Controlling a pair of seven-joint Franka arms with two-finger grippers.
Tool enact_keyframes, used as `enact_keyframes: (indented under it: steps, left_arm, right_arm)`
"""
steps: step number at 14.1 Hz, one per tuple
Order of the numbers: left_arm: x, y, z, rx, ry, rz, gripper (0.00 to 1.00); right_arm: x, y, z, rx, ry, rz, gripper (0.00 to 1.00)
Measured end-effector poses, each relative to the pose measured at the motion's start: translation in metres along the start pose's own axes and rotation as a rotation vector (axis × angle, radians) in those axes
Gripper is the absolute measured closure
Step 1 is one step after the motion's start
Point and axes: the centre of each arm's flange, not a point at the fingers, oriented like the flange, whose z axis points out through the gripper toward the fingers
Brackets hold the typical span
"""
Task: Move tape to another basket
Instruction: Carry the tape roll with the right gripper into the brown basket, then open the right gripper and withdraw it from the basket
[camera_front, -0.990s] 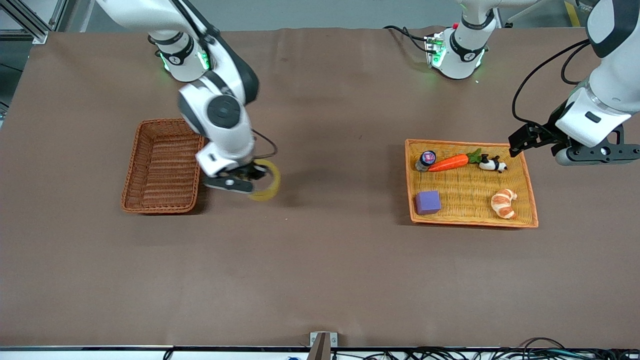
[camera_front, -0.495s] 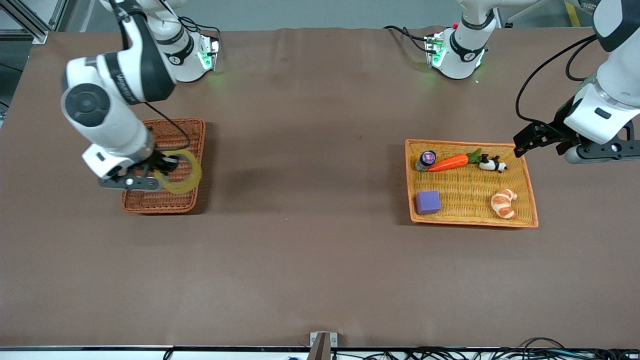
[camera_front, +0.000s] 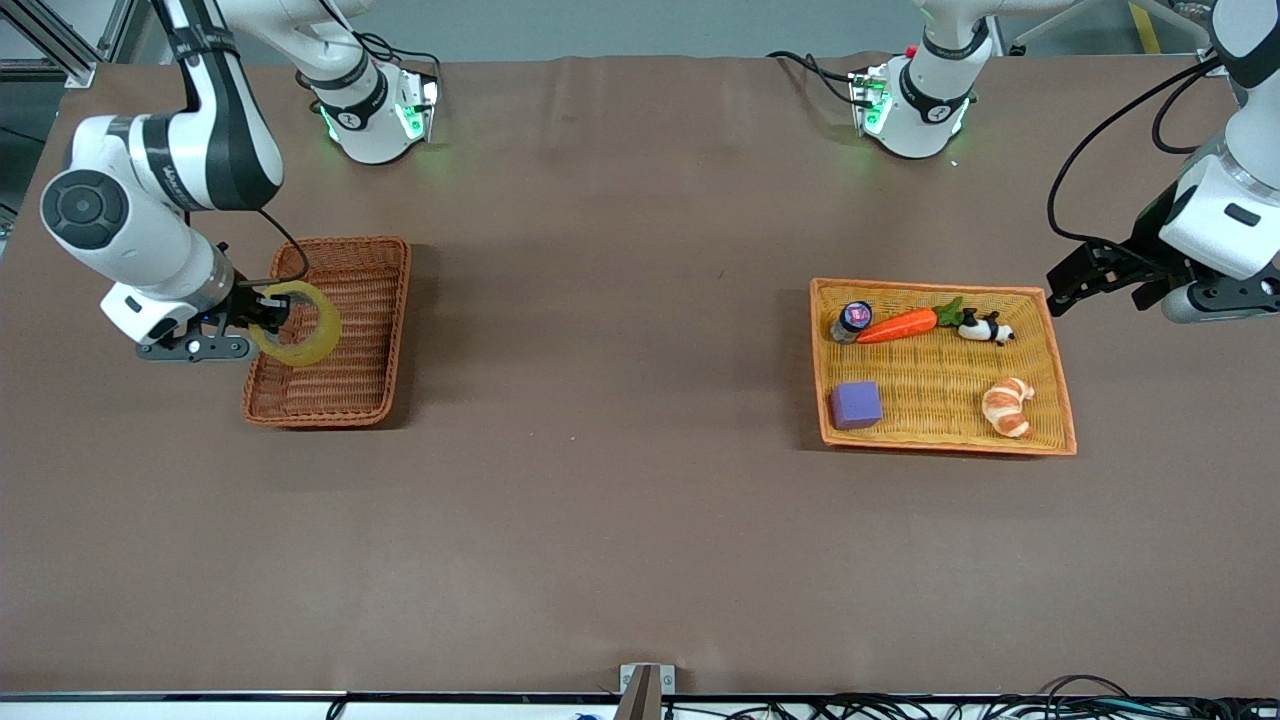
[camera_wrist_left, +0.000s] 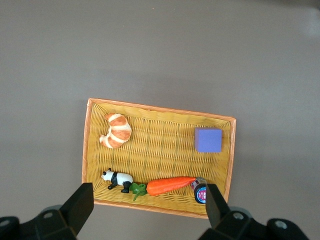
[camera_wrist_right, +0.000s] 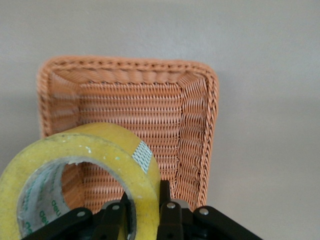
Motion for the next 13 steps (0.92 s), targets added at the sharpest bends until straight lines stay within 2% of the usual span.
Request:
enact_keyframes:
  steps: [4,10,11,13]
  left_arm:
    - [0.000,0.000,-0.001,0.000,0.001,-0.004,0.01]
    - [0.004,-0.004,0.003,0.001,-0.004,-0.016,0.00]
    - [0.005,-0.007,0.000,0.000,0.002,-0.022,0.00]
    - [0.007,-0.012,-0.004,0.000,0.010,-0.031,0.00]
  right_arm:
    - [-0.029,0.005,0.064,0.025,0.061,-0.002,0.78]
    - [-0.042,0.007,0.138,0.028,0.049,-0.028,0.78]
    - [-0.042,0.007,0.144,0.027,0.044,-0.030,0.74]
    - [-0.039,0.009,0.142,0.026,0.052,-0.027,0.54]
